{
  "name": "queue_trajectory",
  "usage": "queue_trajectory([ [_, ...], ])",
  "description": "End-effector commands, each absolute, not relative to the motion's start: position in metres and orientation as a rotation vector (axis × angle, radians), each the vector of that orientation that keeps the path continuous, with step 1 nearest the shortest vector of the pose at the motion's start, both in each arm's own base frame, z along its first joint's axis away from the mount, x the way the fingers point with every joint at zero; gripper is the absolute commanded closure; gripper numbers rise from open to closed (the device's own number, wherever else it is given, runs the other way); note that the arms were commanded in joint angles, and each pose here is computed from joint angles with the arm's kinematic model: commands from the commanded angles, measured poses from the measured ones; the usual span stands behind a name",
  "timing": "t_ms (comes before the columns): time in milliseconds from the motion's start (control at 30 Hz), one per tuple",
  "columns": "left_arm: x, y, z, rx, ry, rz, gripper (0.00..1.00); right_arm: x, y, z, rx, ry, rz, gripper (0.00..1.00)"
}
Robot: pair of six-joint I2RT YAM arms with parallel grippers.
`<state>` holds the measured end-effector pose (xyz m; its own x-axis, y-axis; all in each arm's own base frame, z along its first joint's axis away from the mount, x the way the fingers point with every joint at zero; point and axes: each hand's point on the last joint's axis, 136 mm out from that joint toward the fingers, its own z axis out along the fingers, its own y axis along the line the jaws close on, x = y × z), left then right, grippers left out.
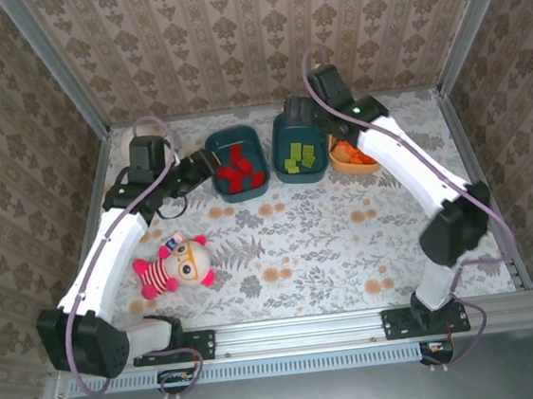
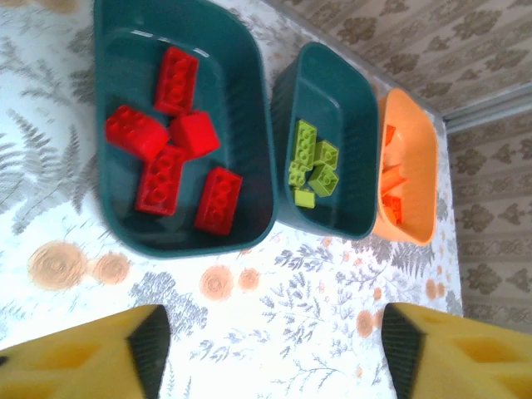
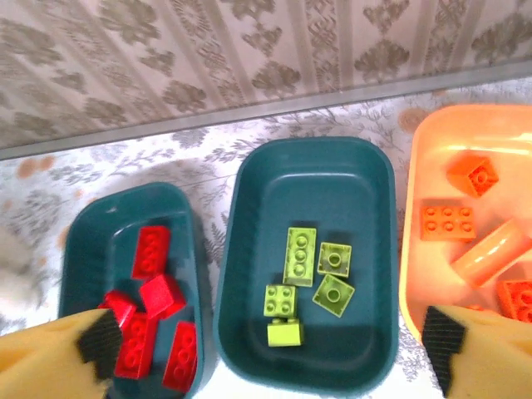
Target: Sort the legos into containers by color
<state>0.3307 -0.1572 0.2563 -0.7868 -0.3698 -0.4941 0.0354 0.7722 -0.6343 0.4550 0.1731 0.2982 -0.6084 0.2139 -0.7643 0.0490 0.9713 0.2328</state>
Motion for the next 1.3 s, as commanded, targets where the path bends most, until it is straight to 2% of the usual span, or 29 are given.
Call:
queue_trajectory([
  [0,0.3,-0.131,0.235,-0.257,2.421,-0.728,0.0,0.416,0.154,0.28,0.153,2.227,0.207,0.0],
  [133,0.275,-0.099,0.221,-0.328,2.438,-0.604,0.0,0.346,0.124,0.263,0.121,2.25,0.219,0.0],
  [200,0.264,-0.075,0.213,-0.392,2.446,-0.456,0.0,0.32,0.102,0.25,0.154,2.269,0.148,0.0],
  [267,0.251,-0.042,0.201,-0.498,2.46,-0.231,0.0,0.297,0.059,0.237,0.301,2.25,-0.041,0.0],
  [367,0.238,0.016,0.196,-0.685,2.359,0.145,0.0,0.277,0.005,0.226,0.479,2.144,-0.259,0.0],
  [467,0.246,0.042,0.196,-0.654,2.237,0.315,0.0,0.273,-0.025,0.202,0.538,2.07,-0.358,0.0],
  [667,0.283,0.057,0.174,-0.414,2.101,0.482,0.0,0.302,-0.053,0.162,0.527,1.925,-0.437,0.0],
  [867,0.326,0.044,0.127,-0.246,2.189,0.387,0.0,0.36,-0.042,0.12,0.322,2.085,-0.425,0.0],
  [1067,0.376,0.034,0.094,-0.215,2.227,0.267,0.0,0.422,-0.024,0.106,0.187,2.066,-0.284,0.0],
  [1267,0.422,0.031,0.09,-0.11,2.18,0.219,0.0,0.423,-0.017,0.098,0.134,2.098,-0.214,0.0],
])
